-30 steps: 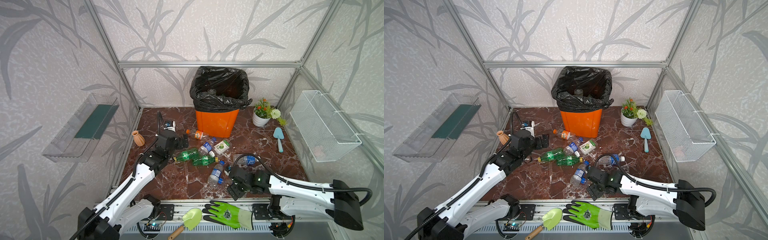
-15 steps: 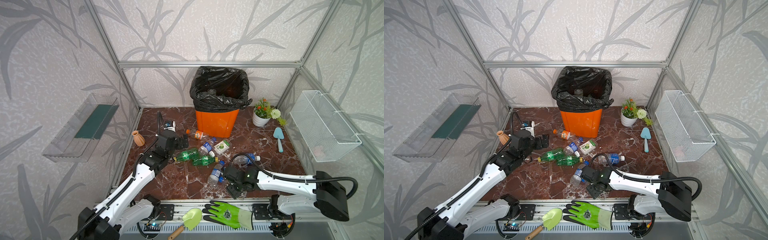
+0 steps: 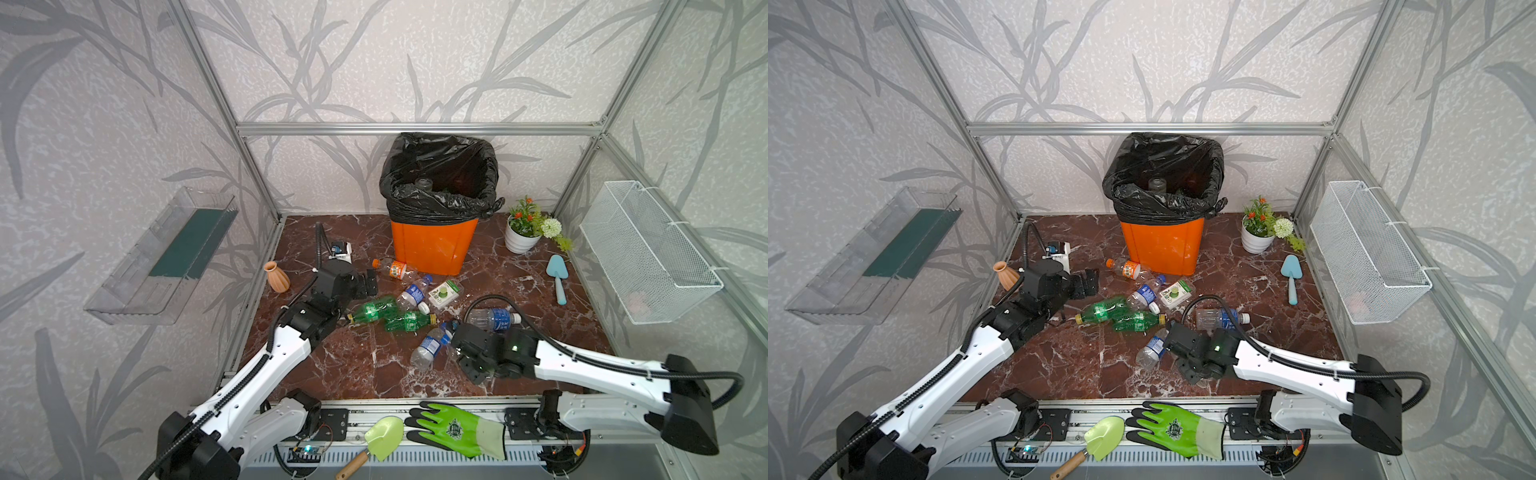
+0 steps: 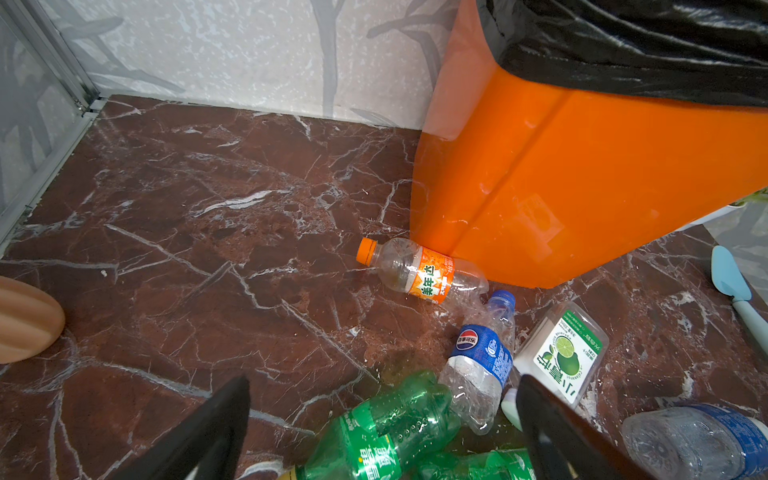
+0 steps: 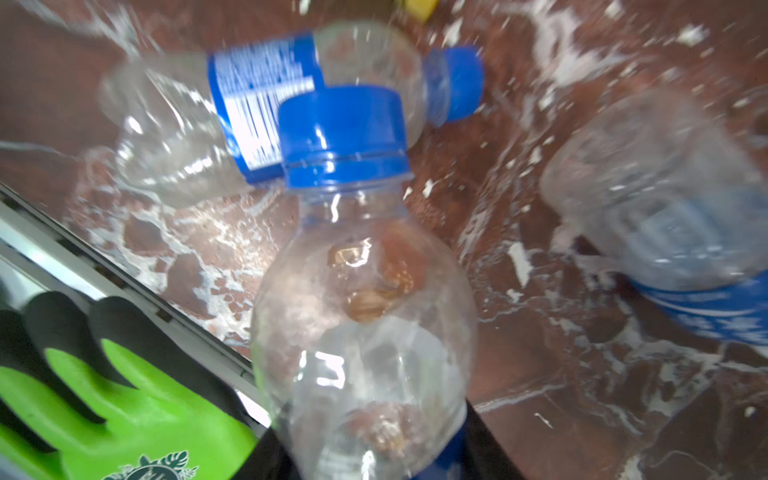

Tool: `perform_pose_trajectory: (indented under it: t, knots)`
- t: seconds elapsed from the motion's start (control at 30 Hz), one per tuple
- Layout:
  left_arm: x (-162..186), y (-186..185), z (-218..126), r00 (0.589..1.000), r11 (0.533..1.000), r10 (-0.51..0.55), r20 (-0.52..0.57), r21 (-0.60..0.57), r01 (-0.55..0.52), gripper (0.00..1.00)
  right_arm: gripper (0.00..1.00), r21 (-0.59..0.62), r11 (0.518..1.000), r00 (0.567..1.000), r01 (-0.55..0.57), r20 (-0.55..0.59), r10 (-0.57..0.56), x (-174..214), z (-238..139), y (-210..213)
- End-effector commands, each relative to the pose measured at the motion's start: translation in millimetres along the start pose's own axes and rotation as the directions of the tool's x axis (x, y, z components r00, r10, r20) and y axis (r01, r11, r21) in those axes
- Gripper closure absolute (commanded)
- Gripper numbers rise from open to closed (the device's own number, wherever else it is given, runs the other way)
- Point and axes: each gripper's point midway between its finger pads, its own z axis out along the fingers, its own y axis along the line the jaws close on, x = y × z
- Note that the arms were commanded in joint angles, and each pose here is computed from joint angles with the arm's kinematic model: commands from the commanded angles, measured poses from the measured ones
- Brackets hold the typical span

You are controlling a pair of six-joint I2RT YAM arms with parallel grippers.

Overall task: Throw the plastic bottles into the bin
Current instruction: 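Close the right gripper on the blue-capped Pepsi bottle near the glove, then lift the Pepsi bottle upright and drop it into the bin with the right gripper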

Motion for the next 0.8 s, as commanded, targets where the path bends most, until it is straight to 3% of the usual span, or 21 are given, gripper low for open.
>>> perform_pose_trajectory:
  t: [0.0, 0.07, 0.1, 0.17, 0.23, 0.33, 0.43, 0.53, 0.6, 0.63, 0.7, 0.77]
  knots:
    - [-8, -1, 0, 0.999, 1.0, -0.018, 0.027, -0.002, 0.018, 0.01, 0.54, 0.061, 0.994, 0.951, -0.088, 0.302, 0.066, -45, -48, -27]
    - [-11, 0, -1, 0.999, 1.0, -0.028, 0.038, -0.01, 0.028, 0.01, 0.55, 0.062, 0.99, 0.864, -0.13, 0.496, 0.083, -70, -83, -41]
    - [-12, 3, 0, 0.998, 0.999, -0.04, 0.044, -0.024, 0.041, 0.01, 0.56, 0.051, 0.987, 0.788, -0.154, 0.608, 0.091, -85, -109, -49]
    - [-13, 7, 0, 0.997, 0.997, -0.06, 0.053, -0.047, 0.063, 0.01, 0.57, 0.033, 0.986, 0.619, -0.162, 0.782, 0.075, -107, -159, -59]
    - [-14, 7, 1, 0.997, 0.997, -0.062, 0.056, -0.051, 0.065, 0.01, 0.58, 0.013, 0.983, 0.383, -0.182, 0.922, 0.059, -124, -220, -72]
    - [-14, 5, 2, 0.997, 0.997, -0.06, 0.046, -0.05, 0.062, 0.01, 0.58, 0.016, 0.986, 0.064, -0.165, 0.998, -0.006, -133, -299, -78]
    - [-15, 5, 1, 0.997, 0.997, -0.06, 0.044, -0.049, 0.062, 0.01, 0.58, 0.08, 0.987, -0.145, -0.141, 0.984, -0.101, -140, -358, -73]
    - [-16, 1, 0, 0.998, 0.999, -0.046, 0.039, -0.025, 0.047, 0.01, 0.58, 0.111, 0.973, -0.293, -0.203, 0.941, -0.168, -149, -400, -74]
    - [-16, -1, -1, 0.998, 0.999, -0.043, 0.038, -0.012, 0.043, 0.01, 0.57, 0.154, 0.959, -0.306, -0.239, 0.925, -0.225, -167, -414, -71]
    - [-16, -2, -1, 0.998, 0.999, -0.041, 0.038, -0.006, 0.042, 0.01, 0.56, 0.188, 0.953, -0.271, -0.236, 0.93, -0.25, -185, -415, -68]
    - [-16, -4, -2, 0.998, 0.999, -0.046, 0.039, 0.004, 0.046, 0.01, 0.55, 0.231, 0.955, -0.128, -0.187, 0.958, -0.257, -231, -393, -74]
    - [-17, -9, -2, 0.998, 0.998, -0.051, 0.041, 0.029, 0.05, 0.01, 0.54, 0.089, 0.991, -0.032, -0.102, 0.995, -0.093, -275, -361, -99]
